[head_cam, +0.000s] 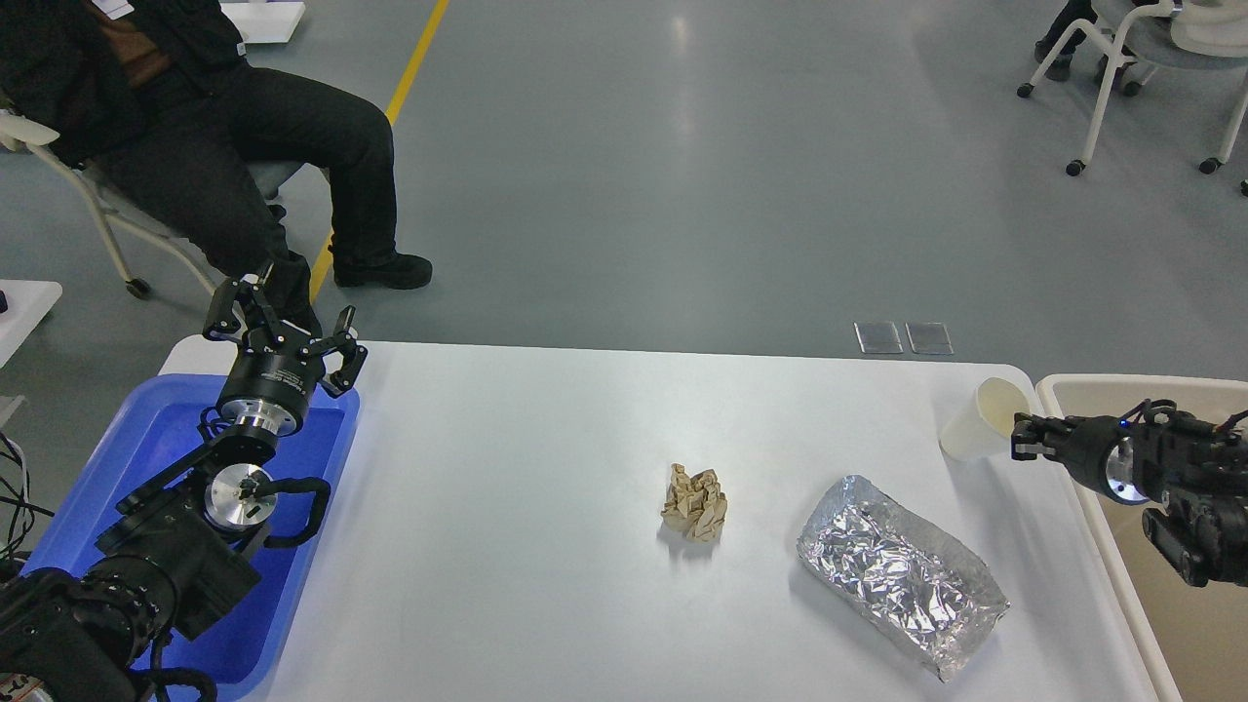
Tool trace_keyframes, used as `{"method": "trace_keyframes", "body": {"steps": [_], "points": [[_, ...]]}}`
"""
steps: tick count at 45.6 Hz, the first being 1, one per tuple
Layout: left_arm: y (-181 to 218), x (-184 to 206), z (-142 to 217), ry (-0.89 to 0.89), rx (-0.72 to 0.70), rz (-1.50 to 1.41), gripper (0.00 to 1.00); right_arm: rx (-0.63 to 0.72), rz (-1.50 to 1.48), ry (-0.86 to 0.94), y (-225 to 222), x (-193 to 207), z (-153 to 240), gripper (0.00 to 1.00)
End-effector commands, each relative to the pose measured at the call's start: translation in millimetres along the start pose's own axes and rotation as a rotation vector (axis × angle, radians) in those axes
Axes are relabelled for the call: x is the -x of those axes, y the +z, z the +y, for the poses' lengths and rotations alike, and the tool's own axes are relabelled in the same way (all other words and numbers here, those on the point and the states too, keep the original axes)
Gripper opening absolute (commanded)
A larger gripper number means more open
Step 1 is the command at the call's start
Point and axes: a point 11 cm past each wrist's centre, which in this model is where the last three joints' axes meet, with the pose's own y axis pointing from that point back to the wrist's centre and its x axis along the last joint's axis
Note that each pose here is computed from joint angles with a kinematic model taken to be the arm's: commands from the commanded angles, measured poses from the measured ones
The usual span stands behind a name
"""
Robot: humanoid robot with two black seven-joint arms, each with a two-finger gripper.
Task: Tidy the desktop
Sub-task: 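Close the right gripper around the white paper cup, then lift the white paper cup with the right gripper, then carry the cup over the white bin and release it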
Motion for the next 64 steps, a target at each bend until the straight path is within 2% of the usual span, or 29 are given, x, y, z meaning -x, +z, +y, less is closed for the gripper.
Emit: {"method": "trace_keyframes", "body": {"steps": [1, 7, 17, 34, 42, 52, 64], "points": [[0, 0, 0, 0.0, 0.0, 0.0, 1.0, -0.032, -0.03, 0.017, -1, -8, 1, 0.0], [0, 0, 0, 0.0, 0.0, 0.0, 1.0, -0.059, -0.137, 0.044, 2, -24, 3, 0.0], [0, 0, 0, 0.0, 0.0, 0.0, 1.0, -0.153, -0.262, 0.101, 1, -83, 11, 0.0], [0, 0, 0, 0.0, 0.0, 0.0, 1.0, -0.182, -0.32, 0.187, 44, -191, 75, 0.0], [0, 0, 0, 0.0, 0.0, 0.0, 1.0, -0.164, -0.315, 0.204, 61, -218, 101, 0.0], [0, 1, -1, -0.001, 0.001, 0.0, 1.0, -0.126, -0.313, 0.24, 81, -228, 120, 0.0], [0, 0, 0, 0.0, 0.0, 0.0, 1.0, 0.008, -0.331, 0.336, 128, -236, 152, 0.0]]}}
